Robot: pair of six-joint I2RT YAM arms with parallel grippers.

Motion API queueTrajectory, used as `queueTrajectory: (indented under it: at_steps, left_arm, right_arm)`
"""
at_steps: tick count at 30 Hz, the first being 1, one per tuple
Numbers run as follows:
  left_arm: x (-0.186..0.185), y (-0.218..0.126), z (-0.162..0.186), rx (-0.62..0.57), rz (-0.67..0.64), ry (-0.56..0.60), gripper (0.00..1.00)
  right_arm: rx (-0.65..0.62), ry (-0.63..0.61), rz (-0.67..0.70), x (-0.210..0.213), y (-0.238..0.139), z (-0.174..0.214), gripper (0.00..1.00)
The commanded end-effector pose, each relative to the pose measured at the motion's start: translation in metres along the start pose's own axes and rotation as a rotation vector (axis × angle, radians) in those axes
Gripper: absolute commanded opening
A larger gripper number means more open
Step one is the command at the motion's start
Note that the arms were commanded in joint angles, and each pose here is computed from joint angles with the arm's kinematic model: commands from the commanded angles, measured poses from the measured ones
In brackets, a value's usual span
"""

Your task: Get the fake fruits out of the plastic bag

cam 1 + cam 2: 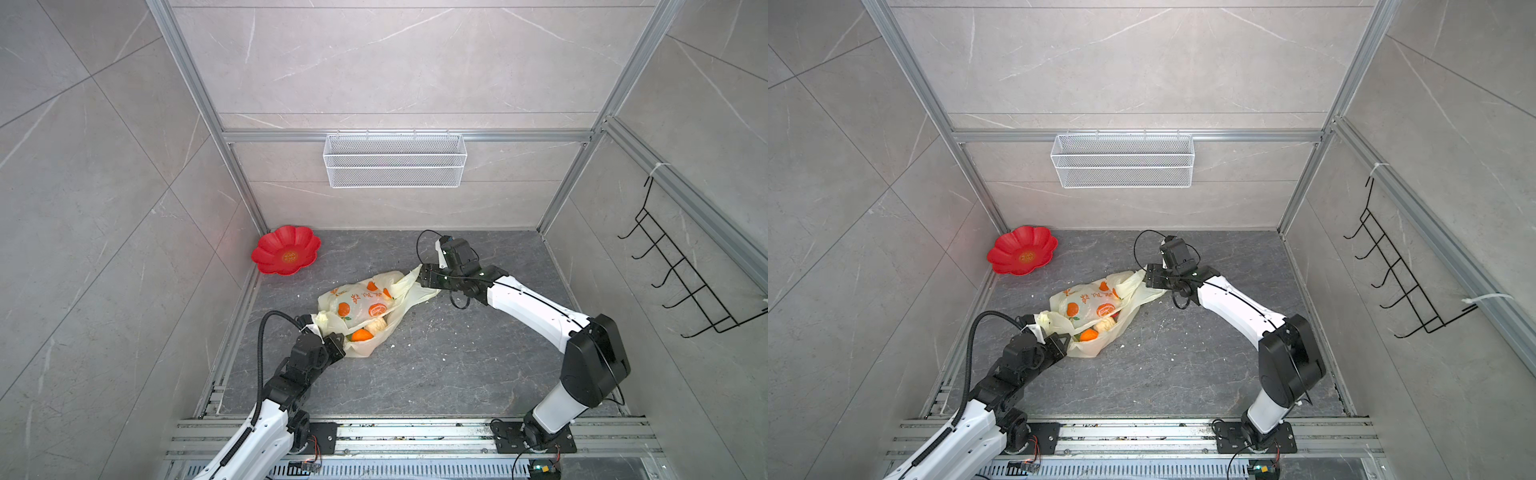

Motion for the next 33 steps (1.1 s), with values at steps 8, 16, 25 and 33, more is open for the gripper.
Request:
queueTrajectory:
  at_steps: [8,16,25,33]
  left_arm:
    - [-0.036,-0.004,-0.019,-0.106,0.237,0.093,0.0]
    - [-0.034,-0.007,-0.015,-0.107,0.234,0.101,0.0]
    - [-0.03,-0.01,-0.009,-0.079,0.216,0.1,0.01]
    - [-0.019,-0.01,-0.002,-0.047,0.127,0.084,0.03]
  right_arm:
    - [-0.049,0.145,-0.187,0.009,-0.09,0.072,1.0]
    - [0.05,0.098,-0.226,0.035,-0.056,0.138,1.0]
    - [0.111,0.167,-0.235,0.056,0.007,0.146,0.99]
    - [0.143,0.17,-0.276,0.063,0.022,0.151,0.96]
Point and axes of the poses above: each gripper's point midway between its finger pads, its own y axis out along the fingers, its own x axis along the line the jaws close on, z = x × y, the point moved 9 cm from there along -y, back along the fingers, and after that the axes turned 15 degrees about y, right-handed, at the moved point
